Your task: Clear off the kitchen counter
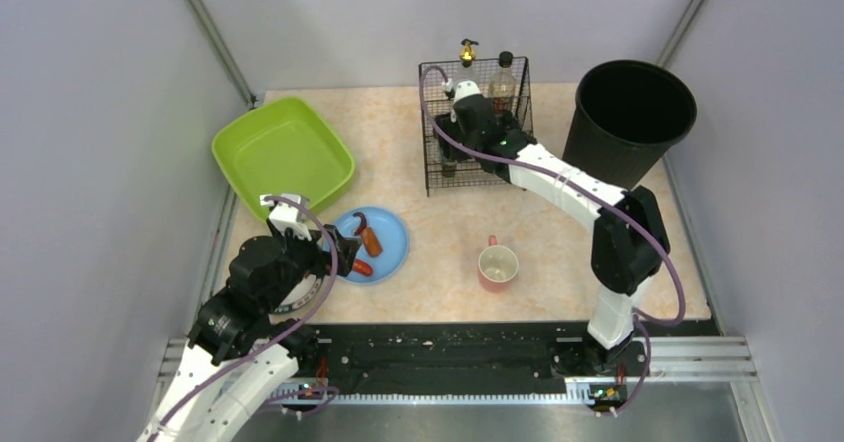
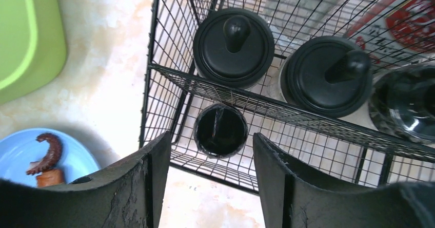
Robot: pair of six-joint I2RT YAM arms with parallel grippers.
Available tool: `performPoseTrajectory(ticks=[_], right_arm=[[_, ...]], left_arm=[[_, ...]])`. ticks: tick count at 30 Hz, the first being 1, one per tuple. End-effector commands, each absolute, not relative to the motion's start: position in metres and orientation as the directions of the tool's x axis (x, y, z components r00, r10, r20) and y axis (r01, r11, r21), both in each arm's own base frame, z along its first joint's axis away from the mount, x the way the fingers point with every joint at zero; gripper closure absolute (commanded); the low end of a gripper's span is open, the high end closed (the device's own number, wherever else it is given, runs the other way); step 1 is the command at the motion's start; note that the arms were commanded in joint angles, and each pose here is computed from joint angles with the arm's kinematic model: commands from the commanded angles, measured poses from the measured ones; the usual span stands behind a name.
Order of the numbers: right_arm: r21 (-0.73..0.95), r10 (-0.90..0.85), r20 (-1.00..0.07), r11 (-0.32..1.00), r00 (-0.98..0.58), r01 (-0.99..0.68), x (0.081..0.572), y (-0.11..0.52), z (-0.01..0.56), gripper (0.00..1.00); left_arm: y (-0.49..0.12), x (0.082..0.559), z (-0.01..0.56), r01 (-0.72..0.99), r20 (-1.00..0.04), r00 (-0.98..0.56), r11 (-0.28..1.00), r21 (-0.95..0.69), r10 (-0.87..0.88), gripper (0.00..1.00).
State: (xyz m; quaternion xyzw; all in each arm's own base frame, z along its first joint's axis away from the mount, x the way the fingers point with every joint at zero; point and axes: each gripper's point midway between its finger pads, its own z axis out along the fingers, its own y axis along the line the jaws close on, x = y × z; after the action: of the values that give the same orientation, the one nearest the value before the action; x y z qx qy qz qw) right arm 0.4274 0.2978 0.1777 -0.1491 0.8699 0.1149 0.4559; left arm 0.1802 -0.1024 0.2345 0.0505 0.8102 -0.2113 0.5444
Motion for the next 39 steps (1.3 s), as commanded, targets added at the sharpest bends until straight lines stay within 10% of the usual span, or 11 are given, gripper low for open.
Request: performPoseTrajectory(ticks=[1,39], right_arm=[[0.111,-0.079,-0.894,0.915,-0.441,-0.388,0.413,0.302,0.248,0.41],[0.299,-0.154,-0.814,0.715,-0.56,-0.632,0.255,0.366,0.184,0.37]], left_arm=[[-0.104,0.184,0.242,0.323,-0.914,-0.374,0.903,-0.285,-0.155,0.01],[-0.1,0.188,0.238,0.289,-0.911,-0.382,0.916,-0.277,-0.155,0.01]])
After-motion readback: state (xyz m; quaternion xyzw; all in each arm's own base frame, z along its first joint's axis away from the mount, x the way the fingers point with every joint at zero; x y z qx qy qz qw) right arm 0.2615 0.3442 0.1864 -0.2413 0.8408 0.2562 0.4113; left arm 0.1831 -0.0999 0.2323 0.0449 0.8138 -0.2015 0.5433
